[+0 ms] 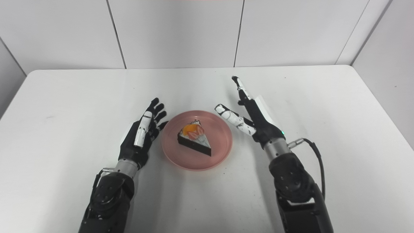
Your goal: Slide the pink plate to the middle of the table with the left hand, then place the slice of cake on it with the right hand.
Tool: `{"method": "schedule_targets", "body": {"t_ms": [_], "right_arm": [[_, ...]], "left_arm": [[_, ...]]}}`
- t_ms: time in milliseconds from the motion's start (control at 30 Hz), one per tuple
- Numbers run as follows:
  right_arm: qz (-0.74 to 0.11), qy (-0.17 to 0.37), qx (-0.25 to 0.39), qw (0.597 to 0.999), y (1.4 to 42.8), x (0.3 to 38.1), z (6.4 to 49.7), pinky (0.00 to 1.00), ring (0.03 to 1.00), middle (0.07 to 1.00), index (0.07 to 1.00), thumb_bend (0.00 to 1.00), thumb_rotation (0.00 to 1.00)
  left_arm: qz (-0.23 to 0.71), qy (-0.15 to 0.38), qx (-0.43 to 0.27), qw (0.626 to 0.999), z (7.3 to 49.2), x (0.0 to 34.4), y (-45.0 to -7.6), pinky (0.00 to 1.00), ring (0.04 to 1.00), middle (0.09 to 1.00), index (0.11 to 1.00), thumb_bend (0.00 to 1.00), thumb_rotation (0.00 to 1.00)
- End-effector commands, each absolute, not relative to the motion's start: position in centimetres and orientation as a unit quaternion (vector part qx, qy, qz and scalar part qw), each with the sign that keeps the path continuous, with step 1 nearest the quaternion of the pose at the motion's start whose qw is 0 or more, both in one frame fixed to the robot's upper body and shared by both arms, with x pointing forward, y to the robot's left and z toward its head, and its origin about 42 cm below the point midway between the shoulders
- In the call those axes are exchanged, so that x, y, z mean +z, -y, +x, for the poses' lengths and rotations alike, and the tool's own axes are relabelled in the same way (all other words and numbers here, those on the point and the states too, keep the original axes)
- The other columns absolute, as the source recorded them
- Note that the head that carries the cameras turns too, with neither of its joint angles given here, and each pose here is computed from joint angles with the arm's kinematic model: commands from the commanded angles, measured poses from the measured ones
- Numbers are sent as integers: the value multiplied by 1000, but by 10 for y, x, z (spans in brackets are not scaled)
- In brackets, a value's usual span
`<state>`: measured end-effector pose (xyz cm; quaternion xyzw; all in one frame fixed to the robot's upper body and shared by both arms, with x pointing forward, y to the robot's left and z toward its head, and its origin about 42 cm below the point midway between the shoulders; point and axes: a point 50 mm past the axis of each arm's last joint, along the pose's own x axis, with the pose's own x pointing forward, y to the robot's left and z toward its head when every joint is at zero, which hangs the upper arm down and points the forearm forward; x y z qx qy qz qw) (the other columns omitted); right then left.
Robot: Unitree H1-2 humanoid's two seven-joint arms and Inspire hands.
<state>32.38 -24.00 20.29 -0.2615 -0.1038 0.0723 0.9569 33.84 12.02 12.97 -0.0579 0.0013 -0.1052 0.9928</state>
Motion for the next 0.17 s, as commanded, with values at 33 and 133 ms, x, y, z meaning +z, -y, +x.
{"method": "schedule_targets", "body": {"t_ms": [33,133], "right_arm": [[-212,162,62,962,237,202,320,913,1000,1000,1000,796,1000],[-187,170,48,966,235,190,316,936,1000,1000,1000,787,1000]], "left_arm": [[-45,26,-100,994,326,135,-122,962,969,981,976,458,1000],[-32,35,-100,994,316,134,-125,970,970,982,983,448,1000]]}}
